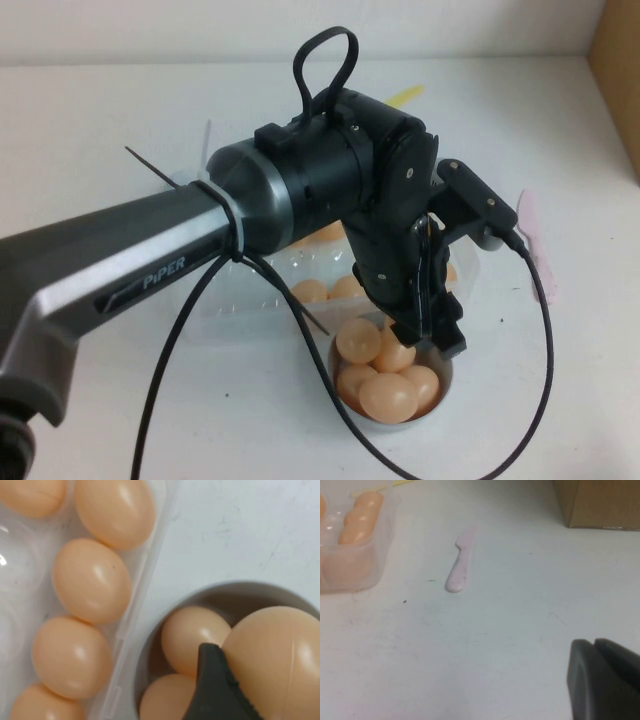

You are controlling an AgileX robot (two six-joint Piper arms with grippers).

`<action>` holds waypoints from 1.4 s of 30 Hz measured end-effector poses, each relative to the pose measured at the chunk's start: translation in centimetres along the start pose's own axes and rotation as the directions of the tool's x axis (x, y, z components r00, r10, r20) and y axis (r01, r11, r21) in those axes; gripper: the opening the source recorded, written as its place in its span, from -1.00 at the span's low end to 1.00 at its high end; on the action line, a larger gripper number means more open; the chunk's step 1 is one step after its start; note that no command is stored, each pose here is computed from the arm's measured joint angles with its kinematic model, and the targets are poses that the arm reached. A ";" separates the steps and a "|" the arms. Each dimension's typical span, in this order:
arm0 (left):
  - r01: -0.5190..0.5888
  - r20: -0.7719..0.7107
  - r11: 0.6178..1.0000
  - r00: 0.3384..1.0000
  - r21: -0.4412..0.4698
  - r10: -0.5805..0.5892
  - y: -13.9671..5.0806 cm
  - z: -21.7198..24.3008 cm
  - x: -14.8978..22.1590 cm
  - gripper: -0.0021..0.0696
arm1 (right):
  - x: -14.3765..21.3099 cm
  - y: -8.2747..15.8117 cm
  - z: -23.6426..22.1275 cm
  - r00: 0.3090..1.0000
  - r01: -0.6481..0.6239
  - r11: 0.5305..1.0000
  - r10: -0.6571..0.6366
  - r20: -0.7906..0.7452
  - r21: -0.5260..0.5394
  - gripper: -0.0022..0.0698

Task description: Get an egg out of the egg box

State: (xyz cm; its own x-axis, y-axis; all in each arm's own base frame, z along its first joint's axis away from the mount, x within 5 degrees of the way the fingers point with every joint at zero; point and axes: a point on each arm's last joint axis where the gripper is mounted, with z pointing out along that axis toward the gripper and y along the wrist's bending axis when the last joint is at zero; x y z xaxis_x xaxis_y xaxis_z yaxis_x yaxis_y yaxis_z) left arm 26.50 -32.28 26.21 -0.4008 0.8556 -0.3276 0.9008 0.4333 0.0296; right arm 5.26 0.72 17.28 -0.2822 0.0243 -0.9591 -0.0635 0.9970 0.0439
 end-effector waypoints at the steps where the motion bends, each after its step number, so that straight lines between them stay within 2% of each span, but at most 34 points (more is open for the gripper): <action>1: -0.001 -0.019 1.000 1.000 0.006 0.001 -0.1 0.2 0.1 0.05 | 0.0 0.0 0.0 1.000 0.000 1.000 0.000 0.000 0.000 -0.99; 9: -0.002 -0.048 1.000 0.999 0.017 0.002 -0.1 1.0 0.3 0.05 | 0.0 0.0 0.0 1.000 0.000 1.000 0.000 0.000 0.000 -0.99; 16: -0.001 -0.055 1.000 0.999 0.023 0.002 -0.1 1.5 0.3 0.20 | 0.0 0.0 0.0 1.000 0.000 1.000 0.000 0.000 0.000 -0.99; 28: -0.008 -0.067 1.000 0.998 0.023 0.009 -0.3 2.0 0.3 0.23 | 0.0 0.0 0.0 1.000 0.000 1.000 0.000 0.000 0.000 -0.99; 32: -0.027 -0.043 0.999 0.999 -0.039 0.025 -0.2 0.4 -0.2 0.23 | 0.0 0.0 0.0 1.000 0.000 1.000 0.000 0.000 0.000 -0.99; 38: -0.009 0.064 0.985 0.998 -0.172 0.020 -0.2 -5.6 -0.3 0.23 | 0.0 0.0 0.0 1.000 0.000 1.000 0.000 0.000 0.000 -0.99; 40: 0.012 0.112 0.979 0.994 -0.206 0.012 -0.2 -7.5 0.2 0.15 | 0.0 0.0 0.0 1.000 0.000 1.000 0.000 0.000 0.000 -0.99; 42: 0.028 0.169 0.971 0.985 -0.239 0.013 -0.1 -9.0 0.9 -0.01 | 0.0 0.0 0.0 1.000 0.000 1.000 0.000 0.000 0.000 -0.99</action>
State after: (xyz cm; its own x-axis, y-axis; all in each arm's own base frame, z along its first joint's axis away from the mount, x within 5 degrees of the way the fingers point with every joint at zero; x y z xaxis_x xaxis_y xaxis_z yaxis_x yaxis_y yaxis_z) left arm 24.54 -29.03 34.38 -0.3546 0.8010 -0.4823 0.8234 0.5120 0.2449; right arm 5.26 0.72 17.28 -0.2822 0.0243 -0.9591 -0.0635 0.9970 0.0439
